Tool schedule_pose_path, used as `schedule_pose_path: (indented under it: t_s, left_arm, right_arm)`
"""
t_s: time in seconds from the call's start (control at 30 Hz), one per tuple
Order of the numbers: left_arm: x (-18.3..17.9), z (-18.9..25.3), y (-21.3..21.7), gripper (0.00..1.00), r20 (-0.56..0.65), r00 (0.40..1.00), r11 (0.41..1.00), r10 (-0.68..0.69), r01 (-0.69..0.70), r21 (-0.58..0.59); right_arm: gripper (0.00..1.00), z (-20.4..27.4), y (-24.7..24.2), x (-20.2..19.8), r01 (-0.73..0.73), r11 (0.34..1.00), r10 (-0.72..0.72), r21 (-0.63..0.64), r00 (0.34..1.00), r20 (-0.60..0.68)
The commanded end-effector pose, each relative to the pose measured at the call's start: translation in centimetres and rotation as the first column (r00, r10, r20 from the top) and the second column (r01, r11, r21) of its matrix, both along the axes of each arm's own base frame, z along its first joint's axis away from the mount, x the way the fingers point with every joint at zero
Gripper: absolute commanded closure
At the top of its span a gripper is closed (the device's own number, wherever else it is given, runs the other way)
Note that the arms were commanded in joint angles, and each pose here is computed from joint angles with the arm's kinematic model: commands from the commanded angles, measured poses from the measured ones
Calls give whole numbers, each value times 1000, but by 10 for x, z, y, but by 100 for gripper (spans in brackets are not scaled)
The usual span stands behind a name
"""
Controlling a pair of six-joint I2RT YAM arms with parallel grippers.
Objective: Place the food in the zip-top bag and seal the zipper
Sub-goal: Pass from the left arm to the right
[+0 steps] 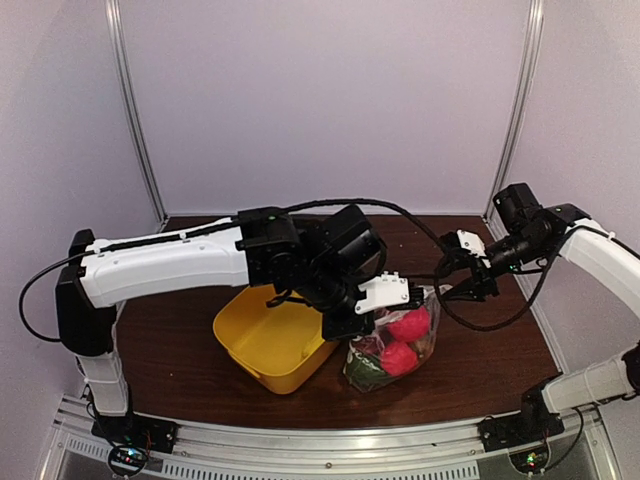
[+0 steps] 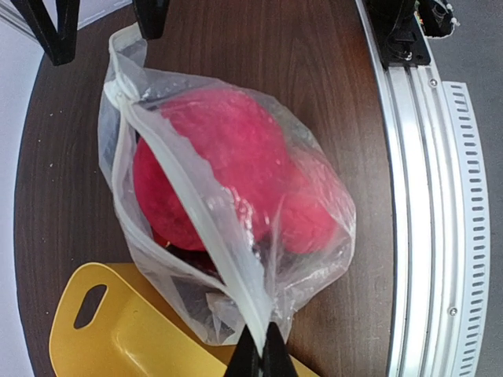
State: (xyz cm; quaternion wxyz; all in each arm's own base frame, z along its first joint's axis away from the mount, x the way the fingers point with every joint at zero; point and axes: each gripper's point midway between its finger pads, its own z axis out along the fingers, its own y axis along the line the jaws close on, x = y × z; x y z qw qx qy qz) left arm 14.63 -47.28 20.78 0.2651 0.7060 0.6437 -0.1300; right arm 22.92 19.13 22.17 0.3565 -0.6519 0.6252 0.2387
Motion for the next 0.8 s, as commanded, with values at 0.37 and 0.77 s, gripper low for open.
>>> schedule_pose_path:
  t_s: [0.37,0.77]
  left_arm:
    - [26,29,6,100,99,991,991,89,-79,-105]
    - [22,115,-21,23,40,996,823,78,-41,-566]
  right_arm:
    - [100,-8,5,0,-37,999,36,-39,999,-37]
    - [100,47,2,-20,33,994,-37,-107,999,-34]
